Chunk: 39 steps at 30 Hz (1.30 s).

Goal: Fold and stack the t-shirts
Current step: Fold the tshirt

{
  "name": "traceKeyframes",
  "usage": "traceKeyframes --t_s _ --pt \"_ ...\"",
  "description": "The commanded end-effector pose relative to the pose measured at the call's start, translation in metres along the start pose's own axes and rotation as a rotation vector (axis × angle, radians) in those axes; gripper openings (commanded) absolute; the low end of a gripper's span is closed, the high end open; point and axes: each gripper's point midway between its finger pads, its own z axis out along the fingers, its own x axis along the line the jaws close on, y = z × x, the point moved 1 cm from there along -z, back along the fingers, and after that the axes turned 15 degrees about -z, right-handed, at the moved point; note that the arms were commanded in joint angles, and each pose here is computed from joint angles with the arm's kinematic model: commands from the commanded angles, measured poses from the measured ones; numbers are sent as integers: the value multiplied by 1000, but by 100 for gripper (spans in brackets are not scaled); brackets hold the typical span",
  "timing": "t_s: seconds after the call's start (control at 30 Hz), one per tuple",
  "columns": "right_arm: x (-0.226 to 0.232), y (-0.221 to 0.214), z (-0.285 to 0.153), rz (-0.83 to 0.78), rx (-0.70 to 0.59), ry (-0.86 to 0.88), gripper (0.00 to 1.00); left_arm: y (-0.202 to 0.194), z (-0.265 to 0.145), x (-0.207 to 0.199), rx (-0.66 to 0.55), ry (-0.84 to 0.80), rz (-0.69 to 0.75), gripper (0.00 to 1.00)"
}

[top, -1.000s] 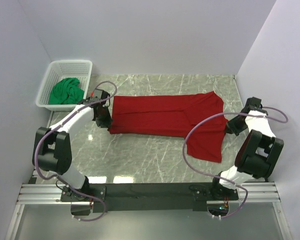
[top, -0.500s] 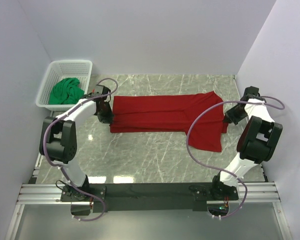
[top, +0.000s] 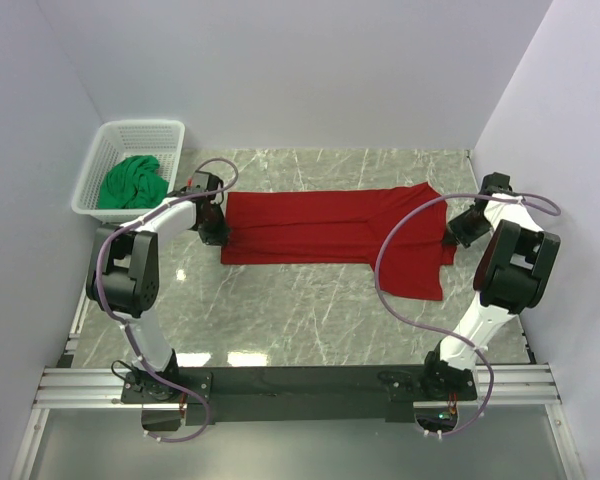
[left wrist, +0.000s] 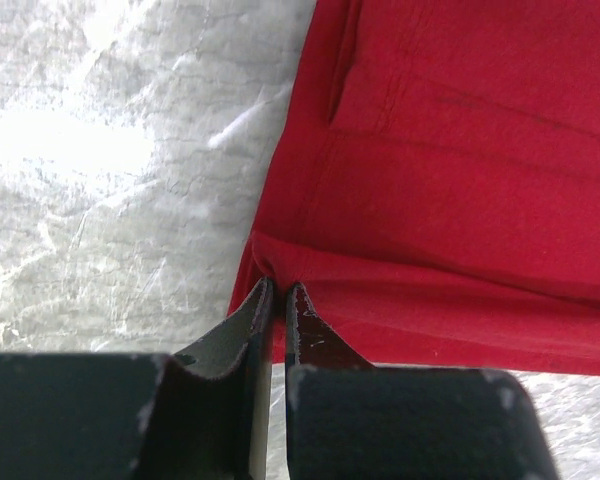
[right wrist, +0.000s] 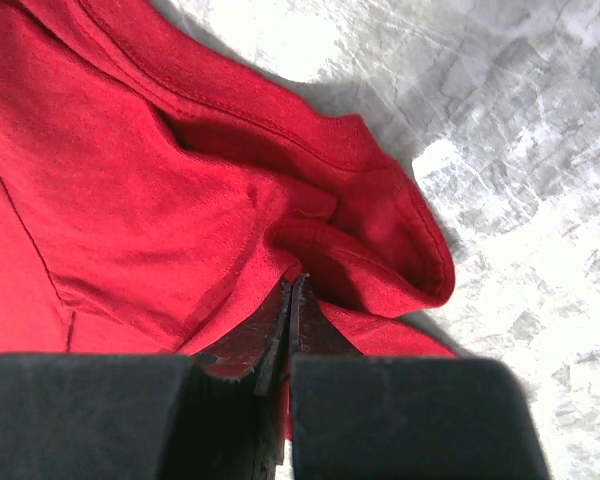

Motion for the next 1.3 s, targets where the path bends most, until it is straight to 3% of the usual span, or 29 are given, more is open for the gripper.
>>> traceKeyframes --t_s 0.0,0.2,0.3,0.4,0.43,0.47,0.5,0.57,0.7,0.8,1.07,1.27 --pt "11 25 -4 -5 -82 22 0 18 -3 -16 -52 -52 -18 1" --pt "12 28 0 -3 -82 22 2 24 -1 -12 -88 -29 -23 1" --pt "13 28 3 -1 -84 29 5 22 5 -6 -85 -7 -28 7" --pt "19 30 -2 -28 -101 44 17 25 2 -8 -106 -19 -35 27" --pt "17 32 -8 -42 -119 33 21 26 -3 -9 -118 -29 -34 38" --pt "16 31 -11 -49 -126 21 32 28 -6 -10 -128 -32 -31 44" --pt "16 32 -16 -66 -142 12 38 32 -14 -12 -149 -40 -31 55" --pt "10 28 -27 -81 -172 -22 50 35 -21 -12 -167 -40 -25 66" --pt "-3 3 -38 -115 -178 -80 58 39 -47 -9 -221 -61 -15 88" --pt "-13 -28 -36 -119 -141 -91 61 38 -61 3 -256 -34 -6 97" --pt "-50 -97 -25 -96 -94 -149 67 26 -72 37 -316 18 11 94" --pt "-55 -113 -15 -78 -88 -133 67 14 -64 48 -311 15 28 92"
